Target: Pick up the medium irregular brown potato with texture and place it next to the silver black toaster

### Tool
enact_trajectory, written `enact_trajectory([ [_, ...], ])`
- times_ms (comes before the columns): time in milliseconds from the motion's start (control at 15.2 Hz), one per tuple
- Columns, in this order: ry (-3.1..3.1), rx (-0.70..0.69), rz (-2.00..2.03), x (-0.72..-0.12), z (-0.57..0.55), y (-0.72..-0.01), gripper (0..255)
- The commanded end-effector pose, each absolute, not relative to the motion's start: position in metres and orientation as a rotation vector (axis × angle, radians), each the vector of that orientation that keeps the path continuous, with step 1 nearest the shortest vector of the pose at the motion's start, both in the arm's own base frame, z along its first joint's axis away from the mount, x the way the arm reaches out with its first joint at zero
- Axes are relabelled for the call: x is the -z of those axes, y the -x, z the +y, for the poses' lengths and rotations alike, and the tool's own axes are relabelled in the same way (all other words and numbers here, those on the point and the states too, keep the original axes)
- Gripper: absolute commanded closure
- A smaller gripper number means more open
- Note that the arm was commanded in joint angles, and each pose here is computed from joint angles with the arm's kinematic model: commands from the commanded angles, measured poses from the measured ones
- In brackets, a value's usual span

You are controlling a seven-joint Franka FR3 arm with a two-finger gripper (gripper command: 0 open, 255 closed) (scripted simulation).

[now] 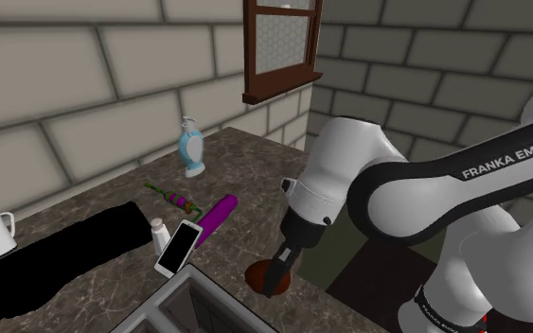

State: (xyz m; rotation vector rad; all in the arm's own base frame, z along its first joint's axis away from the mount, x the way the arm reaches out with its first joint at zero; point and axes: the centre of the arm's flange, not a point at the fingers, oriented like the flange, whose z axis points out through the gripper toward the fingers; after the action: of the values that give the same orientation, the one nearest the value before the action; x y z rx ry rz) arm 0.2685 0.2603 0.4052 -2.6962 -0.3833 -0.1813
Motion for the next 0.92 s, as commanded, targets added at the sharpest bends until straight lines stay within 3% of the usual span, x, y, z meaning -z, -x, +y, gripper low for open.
enact_trajectory([
  [0,2.696,0.182,-0.383,-0.395,0.259,-0.269,255],
  [858,2.696,0.182,-0.383,-0.326,0.259,-0.269,255],
])
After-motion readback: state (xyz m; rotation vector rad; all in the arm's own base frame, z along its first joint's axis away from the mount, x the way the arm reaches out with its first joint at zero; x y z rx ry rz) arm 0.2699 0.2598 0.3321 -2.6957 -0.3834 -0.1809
